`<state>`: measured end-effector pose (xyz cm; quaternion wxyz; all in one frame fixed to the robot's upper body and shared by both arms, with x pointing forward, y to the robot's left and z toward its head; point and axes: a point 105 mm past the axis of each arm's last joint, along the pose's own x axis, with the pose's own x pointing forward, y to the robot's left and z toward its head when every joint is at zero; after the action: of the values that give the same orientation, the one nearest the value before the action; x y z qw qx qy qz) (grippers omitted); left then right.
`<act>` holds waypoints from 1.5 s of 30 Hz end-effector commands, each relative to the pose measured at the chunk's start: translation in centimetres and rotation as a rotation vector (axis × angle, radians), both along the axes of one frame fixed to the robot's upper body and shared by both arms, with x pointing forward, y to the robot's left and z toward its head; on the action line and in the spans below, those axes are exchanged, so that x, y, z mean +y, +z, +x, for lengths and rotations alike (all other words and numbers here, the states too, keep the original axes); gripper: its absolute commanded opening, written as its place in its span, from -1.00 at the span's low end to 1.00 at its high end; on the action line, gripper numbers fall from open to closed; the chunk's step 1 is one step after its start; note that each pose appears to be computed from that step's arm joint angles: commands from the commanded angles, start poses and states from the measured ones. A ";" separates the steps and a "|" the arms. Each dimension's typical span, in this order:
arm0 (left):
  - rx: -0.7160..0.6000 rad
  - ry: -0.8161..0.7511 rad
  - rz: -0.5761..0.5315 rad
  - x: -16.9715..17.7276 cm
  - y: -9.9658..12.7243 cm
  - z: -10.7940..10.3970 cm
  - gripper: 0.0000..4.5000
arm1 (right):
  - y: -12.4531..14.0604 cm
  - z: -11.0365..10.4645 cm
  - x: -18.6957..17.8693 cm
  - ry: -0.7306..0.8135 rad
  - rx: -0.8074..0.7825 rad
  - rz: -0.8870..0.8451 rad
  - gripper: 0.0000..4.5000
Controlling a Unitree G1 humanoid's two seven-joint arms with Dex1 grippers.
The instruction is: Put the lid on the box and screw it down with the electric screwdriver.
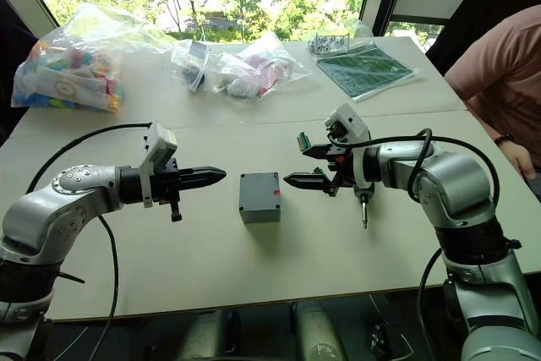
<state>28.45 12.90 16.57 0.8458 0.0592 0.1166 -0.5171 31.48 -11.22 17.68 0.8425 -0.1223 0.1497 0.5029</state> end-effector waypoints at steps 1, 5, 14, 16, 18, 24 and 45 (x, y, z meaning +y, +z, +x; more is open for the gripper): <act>-0.052 0.004 -0.012 0.1 1.3 -0.3 -1.00 | -0.3 0.3 1.0 0.049 -0.124 -0.013 0.99; -0.047 0.013 -0.017 0.0 1.2 -0.4 -1.00 | -1.2 0.8 1.5 0.042 -0.131 0.009 0.99; -0.025 0.011 -0.016 -0.3 1.2 -0.9 -1.00 | -1.2 1.4 2.3 0.056 -0.228 0.070 0.99; -0.021 0.008 -0.014 -0.2 1.2 -0.9 -1.00 | -1.6 1.0 2.3 0.077 -0.257 0.067 0.99; -0.017 0.006 -0.013 -0.2 1.2 -0.9 -1.00 | -1.9 1.1 2.2 0.070 -0.265 0.066 0.99; -0.014 0.001 -0.008 -0.3 1.4 -0.8 -1.00 | -2.5 1.6 2.0 0.050 -0.290 0.043 0.99; -0.016 -0.003 0.000 -0.6 1.3 -0.7 -1.00 | -2.3 3.4 1.7 0.001 -0.348 0.040 0.99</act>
<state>28.00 12.61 17.17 0.8488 0.0536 0.1247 -0.5110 34.56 -9.43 14.26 0.8557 -0.1847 0.0116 0.4832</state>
